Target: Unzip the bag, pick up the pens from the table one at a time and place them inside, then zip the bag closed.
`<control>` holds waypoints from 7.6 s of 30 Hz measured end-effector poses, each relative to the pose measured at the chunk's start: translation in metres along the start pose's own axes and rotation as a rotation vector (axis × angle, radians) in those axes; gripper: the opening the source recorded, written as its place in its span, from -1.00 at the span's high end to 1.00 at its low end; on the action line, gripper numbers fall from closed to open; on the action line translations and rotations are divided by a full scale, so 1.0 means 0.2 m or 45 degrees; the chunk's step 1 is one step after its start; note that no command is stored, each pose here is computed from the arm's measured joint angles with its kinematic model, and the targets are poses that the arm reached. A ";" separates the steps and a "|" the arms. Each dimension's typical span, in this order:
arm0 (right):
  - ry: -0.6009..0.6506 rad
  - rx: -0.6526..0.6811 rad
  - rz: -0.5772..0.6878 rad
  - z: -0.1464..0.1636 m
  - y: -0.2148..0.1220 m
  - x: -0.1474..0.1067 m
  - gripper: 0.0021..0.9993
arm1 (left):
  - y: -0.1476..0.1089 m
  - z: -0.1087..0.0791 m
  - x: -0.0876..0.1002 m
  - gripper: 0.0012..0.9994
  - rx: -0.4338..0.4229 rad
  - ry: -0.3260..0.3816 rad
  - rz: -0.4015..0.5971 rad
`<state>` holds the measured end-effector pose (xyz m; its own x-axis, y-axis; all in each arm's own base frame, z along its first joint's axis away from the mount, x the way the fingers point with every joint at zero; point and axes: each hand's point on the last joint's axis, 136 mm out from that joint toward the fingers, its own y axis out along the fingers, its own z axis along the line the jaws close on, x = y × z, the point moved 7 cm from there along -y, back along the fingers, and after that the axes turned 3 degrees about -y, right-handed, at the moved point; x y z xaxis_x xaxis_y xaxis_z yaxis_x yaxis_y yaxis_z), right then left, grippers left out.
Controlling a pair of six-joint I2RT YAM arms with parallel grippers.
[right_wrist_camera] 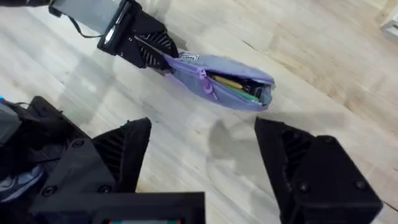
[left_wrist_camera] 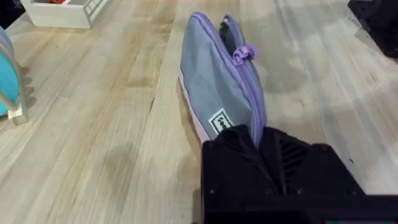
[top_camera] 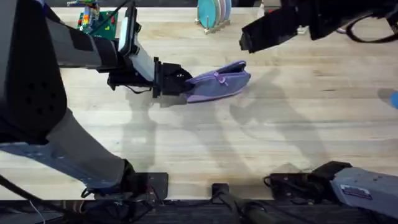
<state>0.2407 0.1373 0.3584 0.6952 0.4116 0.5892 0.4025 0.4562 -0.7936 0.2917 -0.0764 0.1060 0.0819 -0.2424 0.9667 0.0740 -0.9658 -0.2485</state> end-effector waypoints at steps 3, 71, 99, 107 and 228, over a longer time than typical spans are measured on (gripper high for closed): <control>0.004 0.013 0.060 0.01 0.04 -0.02 -0.99 | 0.00 0.00 0.00 0.92 0.000 0.000 0.000; 0.195 -0.146 0.175 0.05 0.99 -0.19 -0.11 | -0.01 0.00 0.00 0.92 0.005 0.000 0.000; 0.179 -0.174 0.186 0.06 1.03 -0.20 0.93 | 0.00 0.00 0.00 0.92 0.006 0.004 0.004; 0.172 -0.191 0.178 0.06 1.00 -0.20 0.93 | 0.00 0.00 0.00 0.92 0.005 0.004 -0.003; 0.313 -0.344 -0.031 -0.42 0.14 -0.40 -0.99 | -0.13 -0.16 0.31 -0.99 0.099 -0.087 0.303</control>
<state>0.2467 0.0507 0.2771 0.7924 0.1865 0.5808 0.5409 0.2253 -0.8103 0.2640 -0.0694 0.1749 0.1730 -0.4524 0.8749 0.1203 -0.8719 -0.4746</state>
